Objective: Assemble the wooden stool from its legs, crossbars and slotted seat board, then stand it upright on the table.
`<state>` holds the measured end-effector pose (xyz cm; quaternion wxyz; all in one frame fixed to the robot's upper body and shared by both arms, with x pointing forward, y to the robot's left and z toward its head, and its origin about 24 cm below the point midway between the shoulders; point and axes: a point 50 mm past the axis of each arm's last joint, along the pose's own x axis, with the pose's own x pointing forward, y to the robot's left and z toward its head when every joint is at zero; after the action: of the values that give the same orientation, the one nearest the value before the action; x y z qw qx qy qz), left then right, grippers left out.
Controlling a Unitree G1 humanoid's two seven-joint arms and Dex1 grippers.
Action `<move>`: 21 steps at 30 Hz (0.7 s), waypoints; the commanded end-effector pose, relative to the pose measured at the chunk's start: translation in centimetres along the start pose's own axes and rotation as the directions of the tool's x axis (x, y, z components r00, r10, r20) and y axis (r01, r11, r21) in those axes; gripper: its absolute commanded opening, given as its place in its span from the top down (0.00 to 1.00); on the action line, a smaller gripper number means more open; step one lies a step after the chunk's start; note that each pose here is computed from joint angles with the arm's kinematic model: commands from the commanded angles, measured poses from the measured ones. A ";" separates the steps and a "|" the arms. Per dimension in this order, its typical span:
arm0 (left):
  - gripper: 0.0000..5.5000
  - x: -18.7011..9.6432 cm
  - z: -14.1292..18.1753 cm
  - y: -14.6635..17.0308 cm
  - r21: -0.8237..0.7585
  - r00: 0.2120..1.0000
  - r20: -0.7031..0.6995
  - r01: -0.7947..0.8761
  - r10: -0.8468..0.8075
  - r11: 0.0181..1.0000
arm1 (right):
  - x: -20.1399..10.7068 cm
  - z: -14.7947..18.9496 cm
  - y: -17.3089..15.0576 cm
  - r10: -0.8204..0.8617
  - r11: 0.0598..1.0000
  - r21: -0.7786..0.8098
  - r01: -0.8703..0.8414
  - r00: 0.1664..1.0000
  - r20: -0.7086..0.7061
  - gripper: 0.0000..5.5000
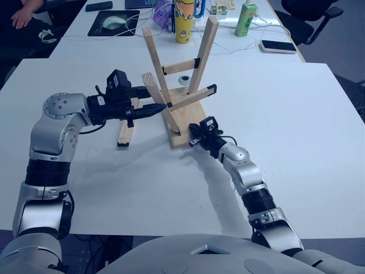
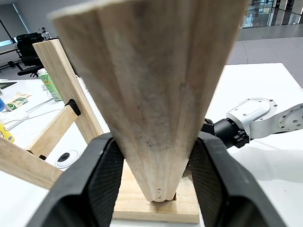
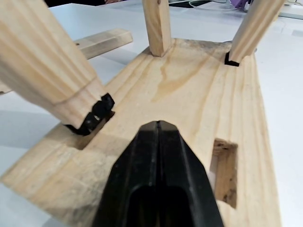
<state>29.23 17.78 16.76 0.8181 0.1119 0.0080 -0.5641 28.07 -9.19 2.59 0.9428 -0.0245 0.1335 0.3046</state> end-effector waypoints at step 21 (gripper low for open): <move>0.63 -0.6 -1.9 -0.1 -0.022 0.989 -0.142 -0.041 0.038 0.999 | -0.3 -2.7 -0.2 0.002 1.000 -0.009 -0.004 0.990 -0.138 1.00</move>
<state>28.73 17.74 15.90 0.8218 0.1140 0.0270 -0.5575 28.28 -9.23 2.39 0.9406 -0.0312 0.1348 0.3099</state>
